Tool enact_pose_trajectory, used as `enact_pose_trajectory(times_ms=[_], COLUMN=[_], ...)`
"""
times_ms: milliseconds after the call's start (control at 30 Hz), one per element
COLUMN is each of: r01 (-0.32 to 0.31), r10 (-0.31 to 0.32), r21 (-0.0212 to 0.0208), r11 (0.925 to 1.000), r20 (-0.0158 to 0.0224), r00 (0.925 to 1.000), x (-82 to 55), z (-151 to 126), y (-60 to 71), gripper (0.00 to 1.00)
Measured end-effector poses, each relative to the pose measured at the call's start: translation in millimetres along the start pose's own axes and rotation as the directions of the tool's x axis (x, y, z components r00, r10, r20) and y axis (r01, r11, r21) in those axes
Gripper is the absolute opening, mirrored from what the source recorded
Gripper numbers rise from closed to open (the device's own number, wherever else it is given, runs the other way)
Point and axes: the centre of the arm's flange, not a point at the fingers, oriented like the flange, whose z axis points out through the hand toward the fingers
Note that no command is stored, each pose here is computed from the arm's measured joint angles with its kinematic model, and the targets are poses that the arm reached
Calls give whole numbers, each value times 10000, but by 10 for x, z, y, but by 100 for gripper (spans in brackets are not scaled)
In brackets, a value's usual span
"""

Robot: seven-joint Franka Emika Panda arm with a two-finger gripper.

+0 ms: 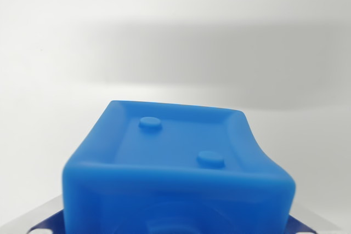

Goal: Stack cube

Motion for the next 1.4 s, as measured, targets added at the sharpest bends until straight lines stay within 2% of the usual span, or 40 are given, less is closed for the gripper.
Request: enact_pose_trajectory(times_ms=[533, 1400], r01=[137, 363], r10=[-137, -363], r21=[-1, 23], r11=[9999, 9993], r20=[-4, -32], r00=[9999, 9993], x=[208, 561], z=[-60, -157], y=[237, 630], gripper=[0, 0])
